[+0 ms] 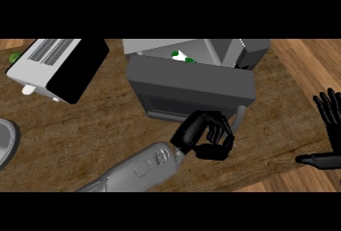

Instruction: Pick up the milk, place it into the microwave and close the microwave

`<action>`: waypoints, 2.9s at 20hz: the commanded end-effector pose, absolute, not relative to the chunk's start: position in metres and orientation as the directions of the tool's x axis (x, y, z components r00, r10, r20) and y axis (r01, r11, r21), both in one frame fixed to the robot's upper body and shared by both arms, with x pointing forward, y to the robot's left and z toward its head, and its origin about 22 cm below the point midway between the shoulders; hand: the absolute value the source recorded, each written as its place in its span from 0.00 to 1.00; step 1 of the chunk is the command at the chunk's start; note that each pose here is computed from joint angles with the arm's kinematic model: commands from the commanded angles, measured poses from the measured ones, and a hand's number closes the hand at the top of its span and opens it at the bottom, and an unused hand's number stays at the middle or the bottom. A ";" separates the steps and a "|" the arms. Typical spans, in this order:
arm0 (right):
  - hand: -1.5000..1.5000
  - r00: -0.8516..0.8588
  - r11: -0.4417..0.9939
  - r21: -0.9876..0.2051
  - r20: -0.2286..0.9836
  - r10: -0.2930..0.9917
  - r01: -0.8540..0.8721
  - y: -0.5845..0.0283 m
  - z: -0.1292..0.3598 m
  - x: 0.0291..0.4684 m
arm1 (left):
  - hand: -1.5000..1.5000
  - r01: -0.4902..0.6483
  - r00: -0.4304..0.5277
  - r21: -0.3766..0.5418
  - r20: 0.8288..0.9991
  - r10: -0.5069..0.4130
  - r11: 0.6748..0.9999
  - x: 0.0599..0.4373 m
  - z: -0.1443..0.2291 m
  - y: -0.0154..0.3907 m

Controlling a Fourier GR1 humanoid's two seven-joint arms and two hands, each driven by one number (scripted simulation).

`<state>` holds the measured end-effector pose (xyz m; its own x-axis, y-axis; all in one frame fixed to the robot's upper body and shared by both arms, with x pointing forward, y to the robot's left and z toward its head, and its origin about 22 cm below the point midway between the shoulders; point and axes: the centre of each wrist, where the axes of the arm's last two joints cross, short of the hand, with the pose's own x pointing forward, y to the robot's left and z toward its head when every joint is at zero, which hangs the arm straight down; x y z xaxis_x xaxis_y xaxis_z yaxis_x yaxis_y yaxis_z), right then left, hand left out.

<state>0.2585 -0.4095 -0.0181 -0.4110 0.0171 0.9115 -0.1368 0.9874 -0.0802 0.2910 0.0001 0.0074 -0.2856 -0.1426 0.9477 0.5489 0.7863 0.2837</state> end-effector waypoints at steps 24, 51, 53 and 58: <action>0.00 -0.489 0.872 -0.061 0.846 -0.212 -0.485 -0.371 0.061 0.317 | 1.00 0.372 -0.377 0.285 0.916 -0.137 0.883 0.365 0.095 -0.021; 1.00 -0.466 0.512 -0.288 0.845 -0.261 -0.809 -0.293 0.132 0.314 | 1.00 0.301 -0.348 0.245 0.928 -0.134 0.921 0.368 0.092 -0.019; 1.00 -0.457 0.504 -0.276 0.844 -0.279 -0.818 -0.285 0.130 0.311 | 1.00 0.290 -0.361 0.250 0.923 -0.137 0.924 0.369 0.096 -0.020; 1.00 -0.459 0.485 -0.286 0.841 -0.285 -0.826 -0.280 0.135 0.306 | 1.00 0.281 -0.352 0.235 0.927 -0.128 0.930 0.368 0.095 -0.020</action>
